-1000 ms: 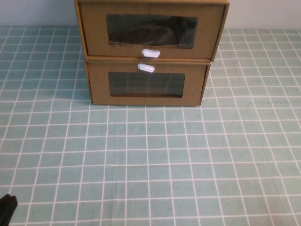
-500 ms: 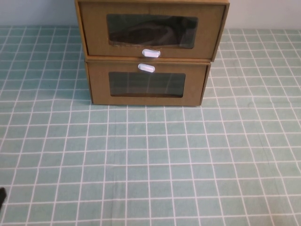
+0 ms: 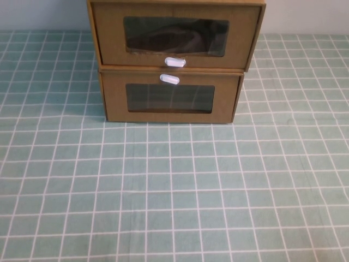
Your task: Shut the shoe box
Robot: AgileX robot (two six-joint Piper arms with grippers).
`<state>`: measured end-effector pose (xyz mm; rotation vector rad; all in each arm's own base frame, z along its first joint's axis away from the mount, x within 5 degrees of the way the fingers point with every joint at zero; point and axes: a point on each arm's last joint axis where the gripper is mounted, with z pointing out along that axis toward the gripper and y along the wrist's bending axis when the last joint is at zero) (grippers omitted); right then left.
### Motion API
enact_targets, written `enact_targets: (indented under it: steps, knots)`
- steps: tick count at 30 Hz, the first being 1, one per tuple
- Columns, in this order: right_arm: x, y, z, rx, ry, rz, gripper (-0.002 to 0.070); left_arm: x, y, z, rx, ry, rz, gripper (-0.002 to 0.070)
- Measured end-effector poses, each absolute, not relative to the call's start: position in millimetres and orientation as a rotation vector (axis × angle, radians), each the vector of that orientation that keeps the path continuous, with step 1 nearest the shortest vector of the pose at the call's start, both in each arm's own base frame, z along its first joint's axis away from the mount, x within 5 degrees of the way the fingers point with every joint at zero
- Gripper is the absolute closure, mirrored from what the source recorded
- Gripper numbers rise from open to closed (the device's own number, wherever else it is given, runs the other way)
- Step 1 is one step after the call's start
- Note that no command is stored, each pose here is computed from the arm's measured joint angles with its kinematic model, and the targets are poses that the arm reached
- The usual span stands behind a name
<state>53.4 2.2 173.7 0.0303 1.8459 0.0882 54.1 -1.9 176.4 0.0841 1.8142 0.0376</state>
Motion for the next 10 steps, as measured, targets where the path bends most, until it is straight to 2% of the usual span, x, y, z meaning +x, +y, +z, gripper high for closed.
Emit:
enact_targets:
  steps: [10]
  knots:
    - [53.4, 2.2, 173.7, 0.032, 1.846, 0.089, 0.0687, 52.9, -1.9, 172.2, 0.071, 1.862, 0.025, 0.068]
